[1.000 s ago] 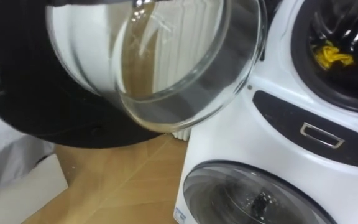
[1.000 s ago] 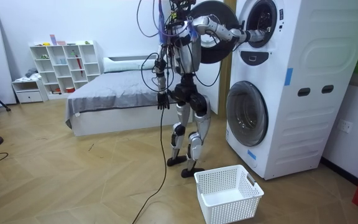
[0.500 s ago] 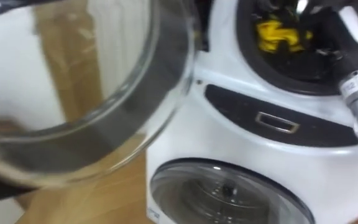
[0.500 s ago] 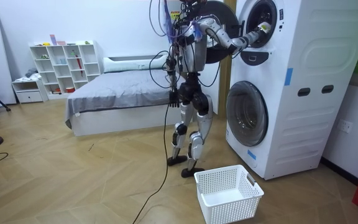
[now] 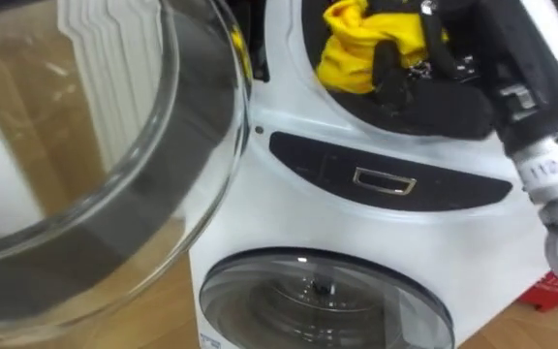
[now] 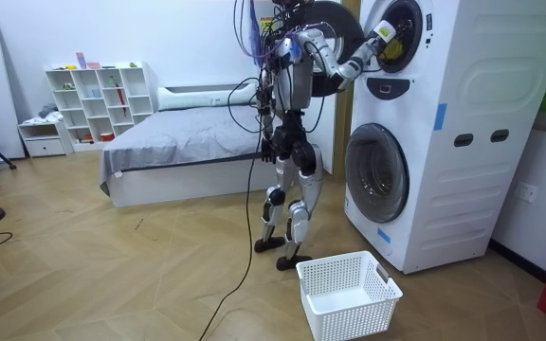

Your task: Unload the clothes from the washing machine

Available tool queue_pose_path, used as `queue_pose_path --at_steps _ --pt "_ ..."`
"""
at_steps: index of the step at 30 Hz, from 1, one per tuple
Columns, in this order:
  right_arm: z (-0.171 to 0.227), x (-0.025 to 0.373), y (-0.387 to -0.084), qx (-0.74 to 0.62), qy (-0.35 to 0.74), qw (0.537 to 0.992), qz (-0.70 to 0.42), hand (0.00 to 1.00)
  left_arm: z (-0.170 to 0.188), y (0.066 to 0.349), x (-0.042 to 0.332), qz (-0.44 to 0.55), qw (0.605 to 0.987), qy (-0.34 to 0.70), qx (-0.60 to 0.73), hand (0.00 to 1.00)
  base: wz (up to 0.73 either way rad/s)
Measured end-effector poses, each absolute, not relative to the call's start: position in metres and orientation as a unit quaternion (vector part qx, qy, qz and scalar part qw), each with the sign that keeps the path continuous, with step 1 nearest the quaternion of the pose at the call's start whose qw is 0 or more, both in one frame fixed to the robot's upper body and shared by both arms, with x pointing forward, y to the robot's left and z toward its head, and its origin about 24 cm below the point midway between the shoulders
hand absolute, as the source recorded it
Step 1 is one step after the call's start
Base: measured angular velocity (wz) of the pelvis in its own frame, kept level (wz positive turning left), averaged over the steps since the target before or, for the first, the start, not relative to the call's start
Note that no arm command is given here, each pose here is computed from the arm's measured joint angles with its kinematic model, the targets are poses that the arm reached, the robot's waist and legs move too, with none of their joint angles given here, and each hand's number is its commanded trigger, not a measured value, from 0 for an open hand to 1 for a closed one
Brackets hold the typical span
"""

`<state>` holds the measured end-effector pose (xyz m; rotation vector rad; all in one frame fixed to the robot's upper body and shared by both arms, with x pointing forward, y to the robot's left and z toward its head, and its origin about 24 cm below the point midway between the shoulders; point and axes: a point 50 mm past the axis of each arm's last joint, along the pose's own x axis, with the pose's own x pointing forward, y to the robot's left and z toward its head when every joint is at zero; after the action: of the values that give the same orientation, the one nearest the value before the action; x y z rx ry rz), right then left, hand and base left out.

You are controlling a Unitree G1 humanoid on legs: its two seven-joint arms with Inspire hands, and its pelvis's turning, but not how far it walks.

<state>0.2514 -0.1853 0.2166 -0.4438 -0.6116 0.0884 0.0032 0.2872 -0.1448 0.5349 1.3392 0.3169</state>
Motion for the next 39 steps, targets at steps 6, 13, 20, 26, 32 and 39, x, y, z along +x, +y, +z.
queue_pose_path --at_steps 6,13,20,26,32,39 --pt "0.208 0.247 -0.194 -0.21 -0.272 0.937 0.059 1.0 -0.15 0.277 -0.01 0.143 0.732 0.627 0.227 0.0 -0.01" --pt "0.203 0.235 -0.2 -0.151 -0.275 0.948 0.061 1.0 -0.151 0.277 -0.022 0.159 0.725 0.636 0.214 0.0 0.0" --pt "0.198 0.218 -0.223 -0.126 -0.264 0.956 0.026 1.0 -0.149 0.281 -0.036 0.186 0.72 0.636 0.206 0.0 -0.09" --pt "0.19 0.203 -0.245 -0.153 -0.243 0.958 -0.016 1.0 -0.146 0.287 -0.049 0.219 0.705 0.646 0.195 0.0 -0.24" --pt "0.182 0.186 -0.268 -0.17 -0.214 0.96 -0.069 1.0 -0.146 0.287 -0.043 0.217 0.711 0.64 0.196 0.0 -0.37" --pt "0.165 0.162 -0.296 -0.18 -0.159 0.961 -0.14 1.0 -0.144 0.296 -0.025 0.22 0.726 0.618 0.207 0.0 -0.56"
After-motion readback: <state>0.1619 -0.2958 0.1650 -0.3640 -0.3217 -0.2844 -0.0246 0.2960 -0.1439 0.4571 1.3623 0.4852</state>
